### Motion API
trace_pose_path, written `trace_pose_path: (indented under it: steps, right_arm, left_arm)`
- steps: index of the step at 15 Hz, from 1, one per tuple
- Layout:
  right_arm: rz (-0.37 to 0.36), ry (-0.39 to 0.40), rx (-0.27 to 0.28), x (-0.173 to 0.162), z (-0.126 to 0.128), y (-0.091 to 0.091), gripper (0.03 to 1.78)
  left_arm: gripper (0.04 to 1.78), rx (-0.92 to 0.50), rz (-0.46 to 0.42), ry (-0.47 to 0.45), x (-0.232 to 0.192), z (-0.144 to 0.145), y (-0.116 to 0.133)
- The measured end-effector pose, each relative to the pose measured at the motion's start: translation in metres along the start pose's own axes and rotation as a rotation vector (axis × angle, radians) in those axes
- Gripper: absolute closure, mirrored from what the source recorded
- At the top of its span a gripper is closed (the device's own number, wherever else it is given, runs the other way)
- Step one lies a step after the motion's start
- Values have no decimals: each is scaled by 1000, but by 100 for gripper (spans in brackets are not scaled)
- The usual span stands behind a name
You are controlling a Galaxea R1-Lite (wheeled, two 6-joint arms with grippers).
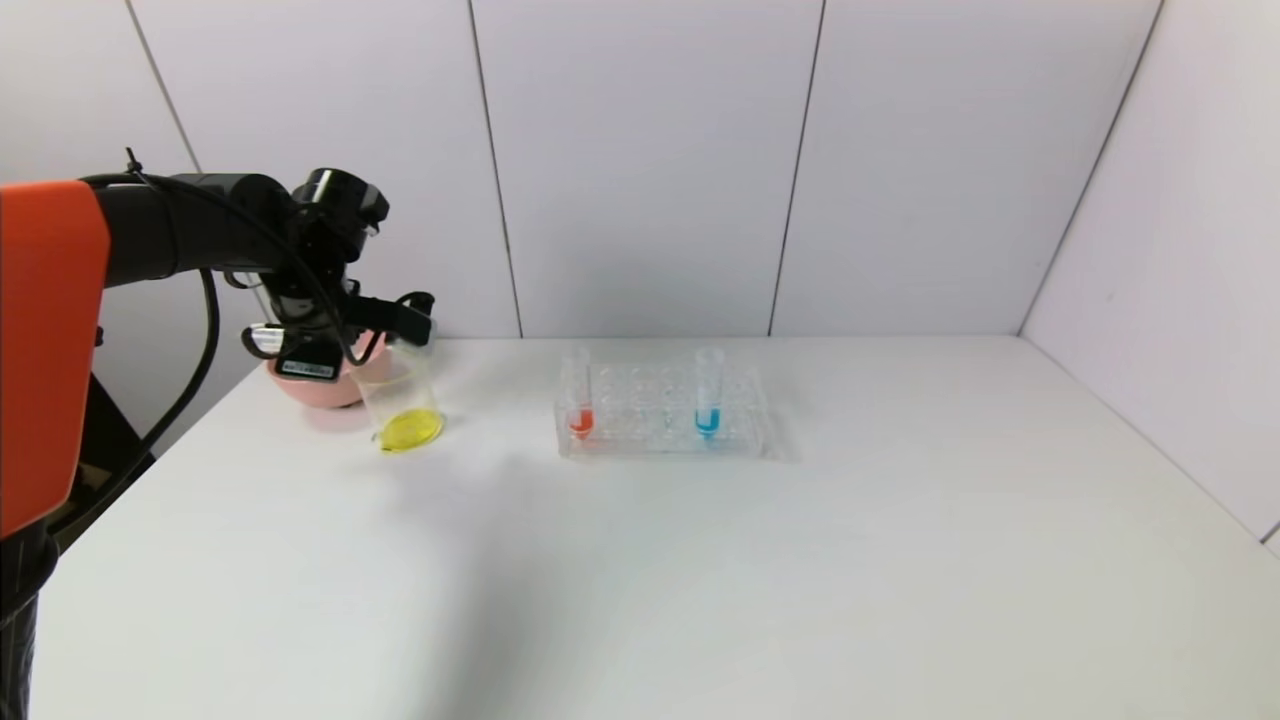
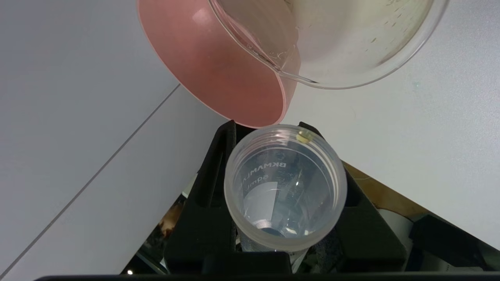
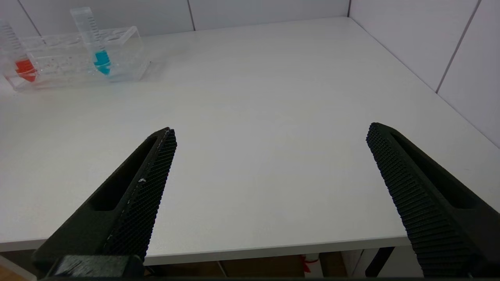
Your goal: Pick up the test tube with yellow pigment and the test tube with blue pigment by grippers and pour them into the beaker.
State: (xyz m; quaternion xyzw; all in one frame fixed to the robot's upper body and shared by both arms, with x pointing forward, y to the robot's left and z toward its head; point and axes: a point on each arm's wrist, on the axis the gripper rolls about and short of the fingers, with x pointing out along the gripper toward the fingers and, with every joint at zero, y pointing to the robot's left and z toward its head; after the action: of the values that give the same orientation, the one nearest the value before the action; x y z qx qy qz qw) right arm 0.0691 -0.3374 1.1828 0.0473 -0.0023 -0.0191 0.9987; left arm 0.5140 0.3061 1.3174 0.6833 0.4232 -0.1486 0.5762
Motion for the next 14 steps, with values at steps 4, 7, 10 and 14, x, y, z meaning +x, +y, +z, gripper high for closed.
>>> trace_pose_path:
  steps: [4, 7, 10, 14]
  right_arm:
    - [0, 0, 0, 0, 0, 0, 4]
    - [0, 0, 0, 0, 0, 0, 4]
    - [0, 0, 0, 0, 0, 0, 4]
    - [0, 0, 0, 0, 0, 0, 4]
  left_arm:
    - [127, 4, 3, 1, -1, 2, 0]
    - [127, -8, 7, -18, -6, 0, 1]
    - [127, -114, 14, -121, -18, -12, 4]
    - [127, -469, -74, -477, -24, -50, 8]
